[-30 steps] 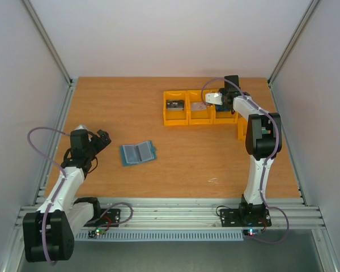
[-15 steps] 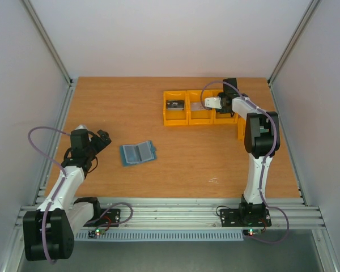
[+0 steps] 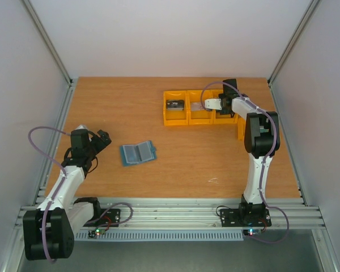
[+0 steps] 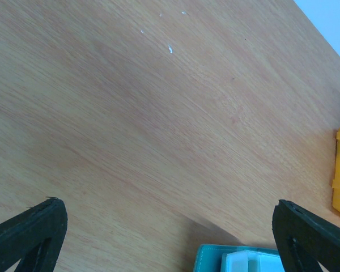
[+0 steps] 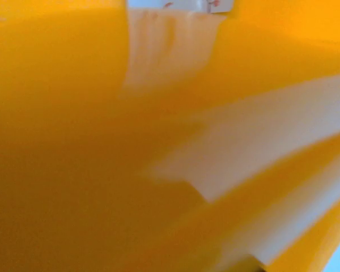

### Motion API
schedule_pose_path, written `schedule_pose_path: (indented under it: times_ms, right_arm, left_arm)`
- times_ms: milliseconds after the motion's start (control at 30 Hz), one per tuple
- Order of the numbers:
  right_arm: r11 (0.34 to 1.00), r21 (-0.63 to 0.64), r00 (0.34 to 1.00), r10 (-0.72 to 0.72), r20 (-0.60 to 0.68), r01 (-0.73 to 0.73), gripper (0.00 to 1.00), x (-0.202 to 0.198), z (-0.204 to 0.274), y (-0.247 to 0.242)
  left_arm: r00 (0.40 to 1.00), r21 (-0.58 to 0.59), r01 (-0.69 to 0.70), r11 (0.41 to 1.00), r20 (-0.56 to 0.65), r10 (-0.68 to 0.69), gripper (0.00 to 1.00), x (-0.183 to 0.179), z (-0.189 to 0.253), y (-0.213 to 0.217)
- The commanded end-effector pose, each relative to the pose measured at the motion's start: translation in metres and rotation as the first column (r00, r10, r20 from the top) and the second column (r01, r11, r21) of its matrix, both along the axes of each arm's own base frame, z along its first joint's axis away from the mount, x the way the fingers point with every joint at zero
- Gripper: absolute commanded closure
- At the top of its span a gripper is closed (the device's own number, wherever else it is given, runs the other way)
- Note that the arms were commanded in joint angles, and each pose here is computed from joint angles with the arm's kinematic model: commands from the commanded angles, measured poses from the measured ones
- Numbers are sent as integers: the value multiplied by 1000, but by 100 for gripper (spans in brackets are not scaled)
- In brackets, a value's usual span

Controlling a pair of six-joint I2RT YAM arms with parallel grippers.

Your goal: Take the credit cards out of the card holder

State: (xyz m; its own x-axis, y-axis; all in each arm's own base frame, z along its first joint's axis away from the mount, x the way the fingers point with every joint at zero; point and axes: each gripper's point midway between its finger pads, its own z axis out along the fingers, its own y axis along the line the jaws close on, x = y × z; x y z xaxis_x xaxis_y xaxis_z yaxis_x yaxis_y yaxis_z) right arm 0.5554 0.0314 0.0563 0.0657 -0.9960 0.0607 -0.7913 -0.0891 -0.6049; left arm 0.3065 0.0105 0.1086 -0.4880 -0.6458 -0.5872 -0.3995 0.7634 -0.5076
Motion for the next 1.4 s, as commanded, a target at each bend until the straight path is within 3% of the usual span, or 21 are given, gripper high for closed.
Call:
schedule_pose_path:
  times_ms: [0,233,467,633,667,733,800,900,1000,1133,1233,1367]
  right_arm:
    - [1000,-22,999,10,-30,-11,78,-9,-2,-4]
    - [1000,-13,1000,8,4,-8,65,-10,24,-3]
    - [1000,9,996,-29,84,29,62,-7,60,-5]
    - [986,146,969,-112,218,81,61,-1,121,2]
    - [980,178,970,-125,208,88,61,-4,128,4]
    - [945,301,987,-151,63,125,59,-24,127,17]
    - [847,457,962,-252,-107,272,59,-33,132,27]
    - [610,575,836,-449,-316,545,68,-25,133,29]
    - [407,558,684,-533,-497,723,73,-29,120,34]
    - [167,476,465,-631,-621,863,84,-31,96,26]
    - [50,406,335,-659,-673,913,92,-33,78,23]
    - [-39,274,161,-727,-667,961,99,-41,48,7]
  left_arm:
    - [998,24,-17,1000,69,15,1,12,21,6]
    - [997,19,-13,1000,73,11,1,11,20,5]
    - [996,3,-4,1000,88,4,1,10,21,2]
    - [991,-23,55,998,127,-52,1,11,24,-9]
    - [989,-21,66,998,136,-63,1,12,24,-10]
    - [987,-18,70,997,143,-67,1,11,25,-11]
    - [988,-19,67,998,143,-64,1,8,23,-11]
    - [988,-21,54,998,149,-50,1,5,23,-9]
    - [987,-20,46,999,152,-43,1,3,24,-8]
    - [985,-13,48,999,165,-45,1,3,25,-8]
    - [985,-12,43,999,166,-40,1,2,22,-7]
    - [986,-10,35,999,164,-33,1,1,21,-6]
